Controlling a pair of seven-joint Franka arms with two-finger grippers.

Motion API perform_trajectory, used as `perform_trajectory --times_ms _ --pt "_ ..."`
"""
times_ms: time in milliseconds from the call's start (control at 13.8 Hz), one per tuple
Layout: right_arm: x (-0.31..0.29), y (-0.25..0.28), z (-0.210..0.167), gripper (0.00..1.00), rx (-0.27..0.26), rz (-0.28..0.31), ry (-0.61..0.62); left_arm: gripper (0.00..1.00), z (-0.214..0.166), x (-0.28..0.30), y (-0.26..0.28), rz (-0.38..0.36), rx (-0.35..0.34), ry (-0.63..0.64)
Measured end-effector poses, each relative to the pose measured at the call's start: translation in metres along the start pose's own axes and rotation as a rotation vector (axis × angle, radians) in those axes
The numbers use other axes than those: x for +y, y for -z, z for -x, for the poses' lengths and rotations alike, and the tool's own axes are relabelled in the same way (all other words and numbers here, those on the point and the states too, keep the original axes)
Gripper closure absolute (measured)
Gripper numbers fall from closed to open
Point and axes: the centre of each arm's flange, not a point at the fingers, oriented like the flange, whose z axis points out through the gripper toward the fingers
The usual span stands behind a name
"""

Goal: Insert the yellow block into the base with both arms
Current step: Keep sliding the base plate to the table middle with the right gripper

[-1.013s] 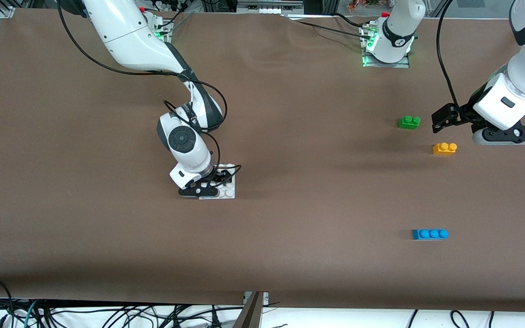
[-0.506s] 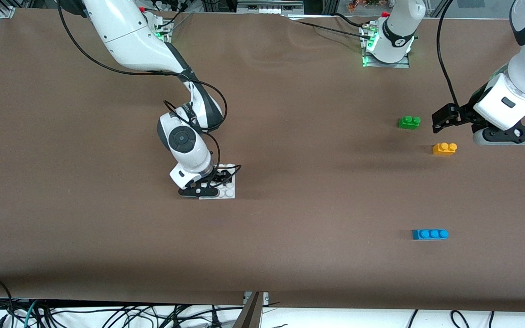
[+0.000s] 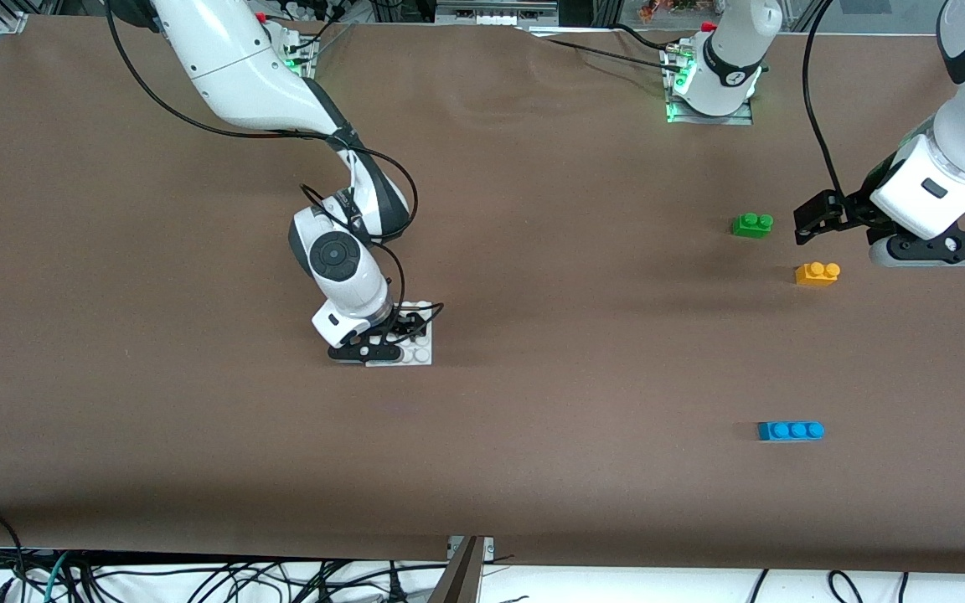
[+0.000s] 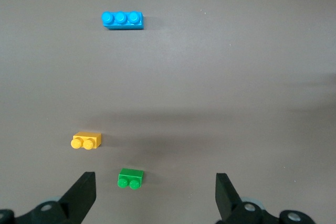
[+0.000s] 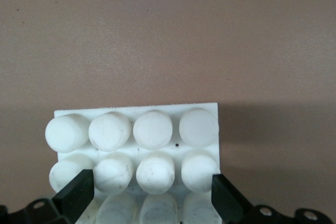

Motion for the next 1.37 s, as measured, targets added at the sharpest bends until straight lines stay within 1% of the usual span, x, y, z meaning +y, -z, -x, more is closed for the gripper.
perform_trajectory --times_ms 579,651,796,868,941,1375 --pt "0.0 0.001 0.0 0.0 0.001 -0.001 -0.001 0.0 0.0 0.0 0.0 0.0 0.0 0.0" --pt "-0.019 -0.002 0.003 0.0 0.007 -0.017 -0.002 0.0 0.0 0.0 0.0 0.0 0.0 0.0" --pt "-0.095 -0.004 0.029 0.0 0.038 -0.055 0.024 0.0 0.0 0.0 0.0 0.0 0.0 0.001" --pt "-0.122 -0.004 0.042 0.0 0.046 -0.066 0.036 0.0 0.0 0.0 0.0 0.0 0.0 0.001" --pt "-0.137 -0.005 0.05 0.0 0.051 -0.071 0.045 0.0 0.0 -0.001 0.0 0.0 0.0 0.001" --pt "-0.14 -0.005 0.051 0.0 0.051 -0.073 0.044 0.0 0.0 -0.001 0.0 0.0 0.0 0.001"
